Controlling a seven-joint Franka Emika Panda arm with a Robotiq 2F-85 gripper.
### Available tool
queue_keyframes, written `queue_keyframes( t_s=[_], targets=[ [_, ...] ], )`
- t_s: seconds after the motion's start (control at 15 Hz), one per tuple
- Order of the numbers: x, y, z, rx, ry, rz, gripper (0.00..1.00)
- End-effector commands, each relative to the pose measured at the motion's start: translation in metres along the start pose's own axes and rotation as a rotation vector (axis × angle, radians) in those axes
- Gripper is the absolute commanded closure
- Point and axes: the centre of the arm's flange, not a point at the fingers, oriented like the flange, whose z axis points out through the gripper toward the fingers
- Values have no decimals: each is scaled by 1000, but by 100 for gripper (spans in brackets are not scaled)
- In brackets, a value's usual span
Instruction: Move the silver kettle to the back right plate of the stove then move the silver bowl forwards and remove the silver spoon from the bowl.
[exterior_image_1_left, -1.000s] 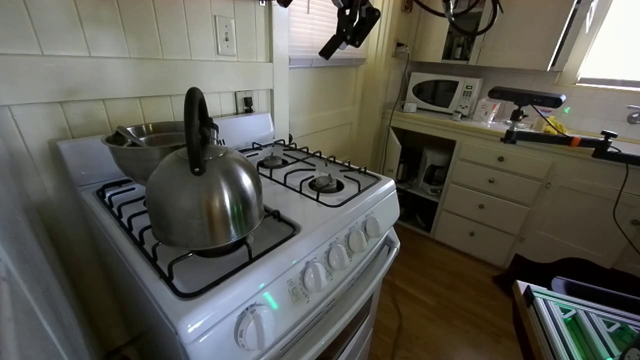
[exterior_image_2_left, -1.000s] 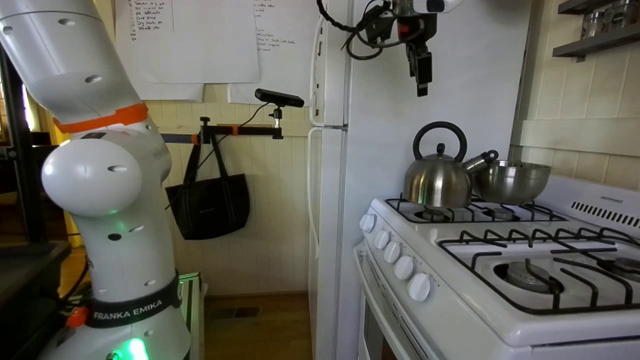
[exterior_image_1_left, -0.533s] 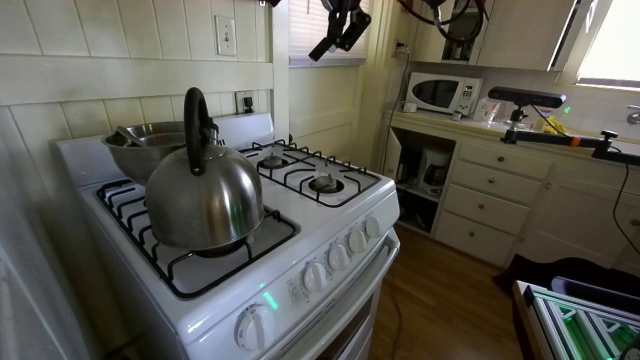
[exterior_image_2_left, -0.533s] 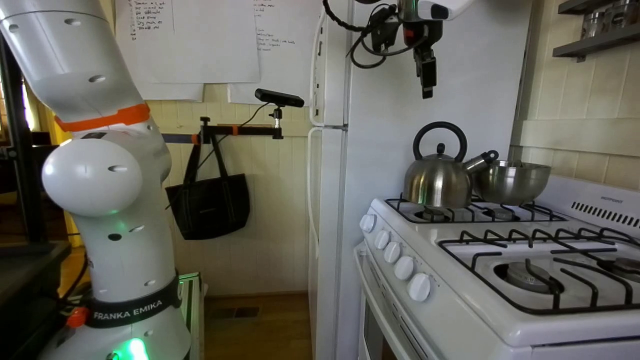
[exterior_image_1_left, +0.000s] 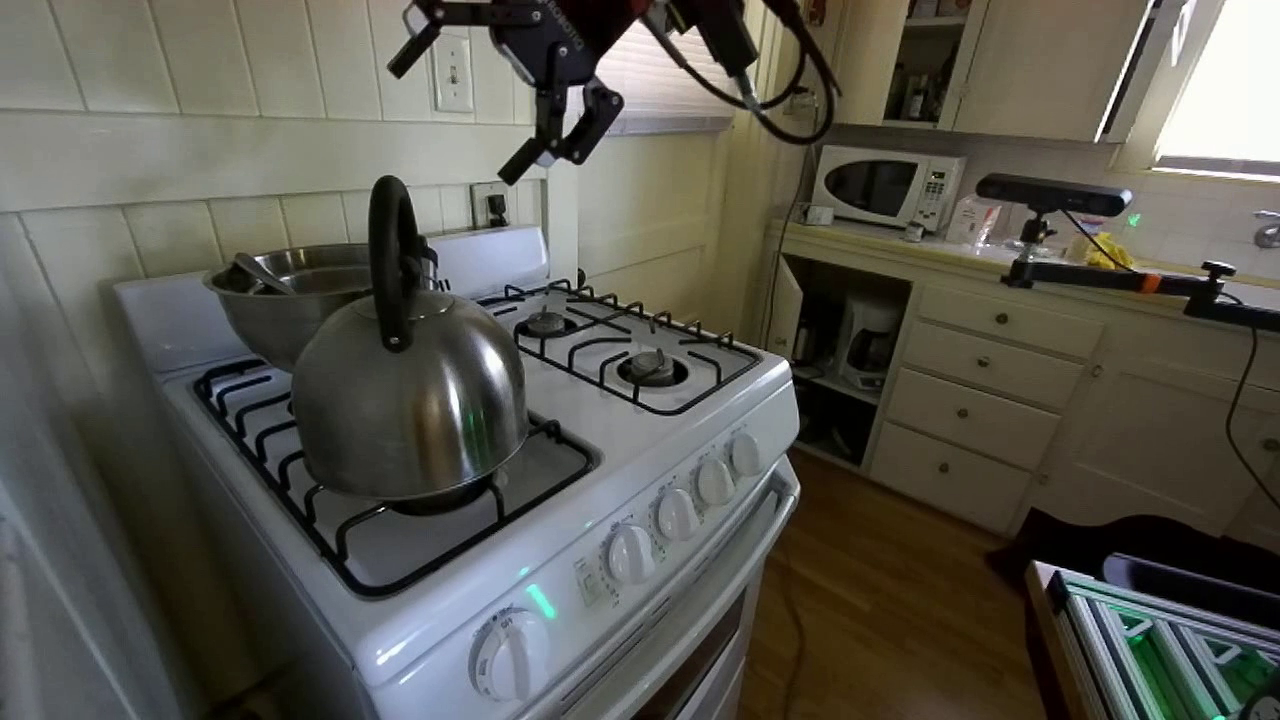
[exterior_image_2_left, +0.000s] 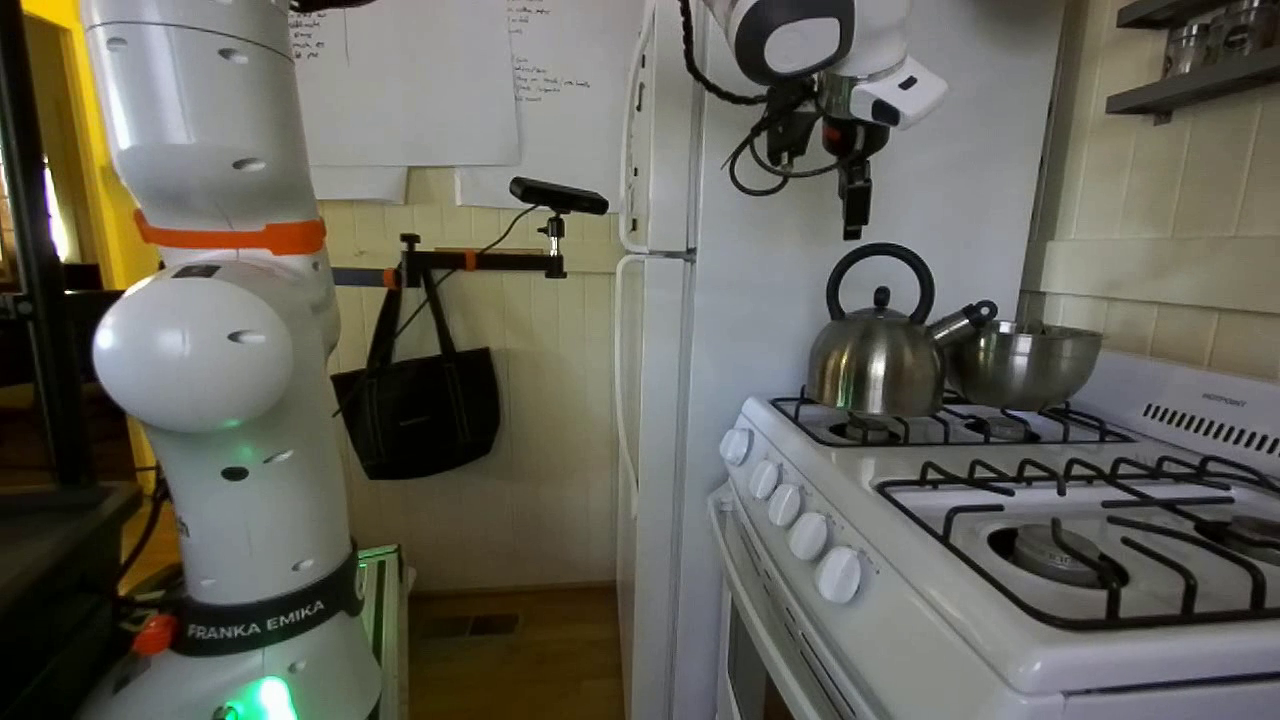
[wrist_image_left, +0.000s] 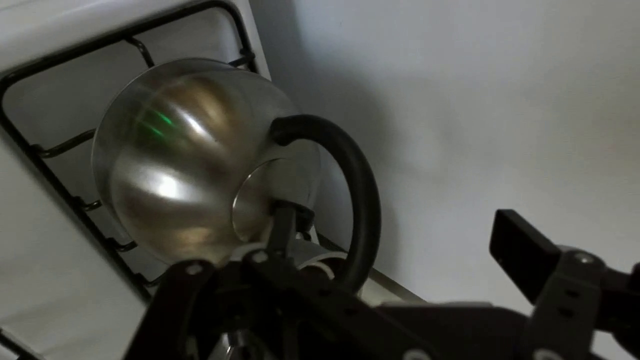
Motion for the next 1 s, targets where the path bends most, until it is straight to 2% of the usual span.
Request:
queue_keyframes(
  t_s=[0.0, 0.2, 0.93],
  targets=[
    [28, -12, 31, 34, -25, 72, 0],
    [42, -9, 42, 50, -16, 107, 0],
    [48, -10, 74, 56, 31, 124, 0]
  ],
)
